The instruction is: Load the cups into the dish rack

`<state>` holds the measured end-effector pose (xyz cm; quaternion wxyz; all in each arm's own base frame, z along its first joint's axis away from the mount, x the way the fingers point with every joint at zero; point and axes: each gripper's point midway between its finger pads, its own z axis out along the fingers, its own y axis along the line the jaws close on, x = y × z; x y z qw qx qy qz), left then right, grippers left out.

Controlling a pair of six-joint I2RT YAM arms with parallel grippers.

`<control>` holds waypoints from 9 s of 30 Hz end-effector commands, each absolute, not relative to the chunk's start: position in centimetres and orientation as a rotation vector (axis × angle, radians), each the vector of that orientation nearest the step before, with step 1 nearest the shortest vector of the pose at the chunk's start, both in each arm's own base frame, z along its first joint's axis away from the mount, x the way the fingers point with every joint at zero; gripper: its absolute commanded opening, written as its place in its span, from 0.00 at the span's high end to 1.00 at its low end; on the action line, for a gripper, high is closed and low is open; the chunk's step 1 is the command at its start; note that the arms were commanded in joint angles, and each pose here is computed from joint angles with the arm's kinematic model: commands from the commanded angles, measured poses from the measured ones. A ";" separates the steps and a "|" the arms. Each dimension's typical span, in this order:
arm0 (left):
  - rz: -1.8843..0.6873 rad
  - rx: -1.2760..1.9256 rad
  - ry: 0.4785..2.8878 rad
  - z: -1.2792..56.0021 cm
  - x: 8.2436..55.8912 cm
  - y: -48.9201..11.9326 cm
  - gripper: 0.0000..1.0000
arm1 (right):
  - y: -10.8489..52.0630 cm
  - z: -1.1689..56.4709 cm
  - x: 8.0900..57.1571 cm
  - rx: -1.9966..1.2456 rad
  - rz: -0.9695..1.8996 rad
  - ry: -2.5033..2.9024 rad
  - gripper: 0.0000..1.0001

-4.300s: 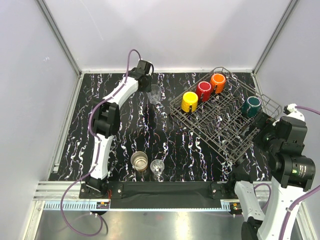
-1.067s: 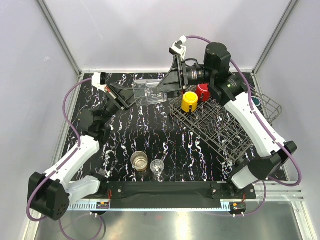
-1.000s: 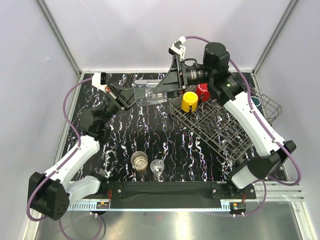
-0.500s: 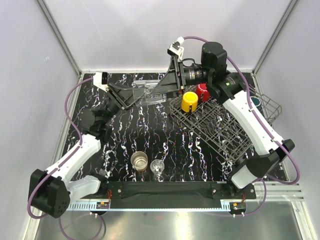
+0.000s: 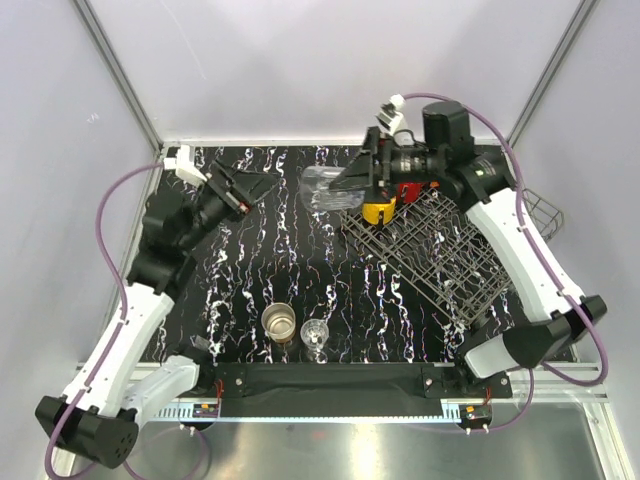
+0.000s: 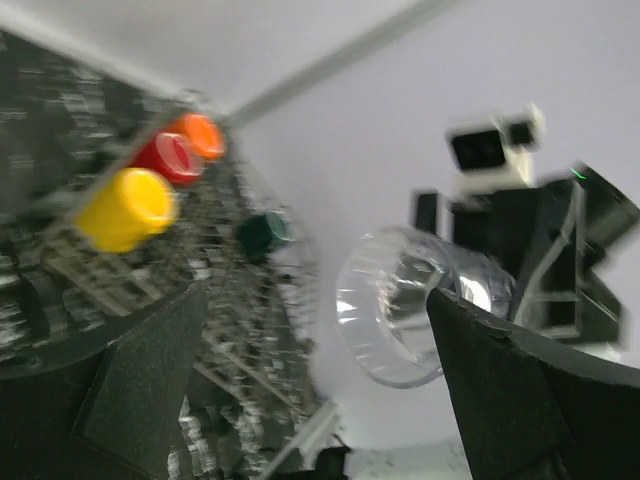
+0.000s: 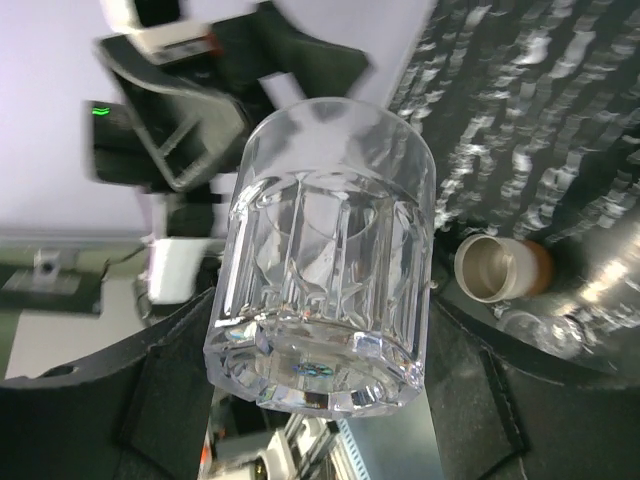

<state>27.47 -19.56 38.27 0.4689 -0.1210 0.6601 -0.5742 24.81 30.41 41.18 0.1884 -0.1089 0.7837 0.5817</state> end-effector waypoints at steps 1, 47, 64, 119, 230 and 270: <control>-0.934 -0.386 1.988 31.1 28.4 -15.7 0.01 | 26.4 40.4 24.7 -0.189 1.417 2.211 1.00; -0.385 0.203 2.076 30.1 22.9 -9.9 0.01 | -6.6 10.3 37.4 1.351 -0.074 2.601 1.00; -0.449 0.187 2.115 29.7 23.7 -11.1 0.01 | -6.6 7.3 37.5 1.343 -0.019 2.670 0.45; -0.288 -0.184 2.669 20.7 23.7 -15.3 0.01 | 0.1 23.1 26.0 0.841 0.276 2.553 0.00; -1.555 -0.113 2.190 33.5 26.4 -28.4 1.00 | 15.1 31.8 24.5 0.389 1.372 2.334 0.00; -2.239 -0.121 1.872 42.5 25.9 -33.1 1.00 | 22.4 42.7 26.4 -0.145 1.691 1.919 0.00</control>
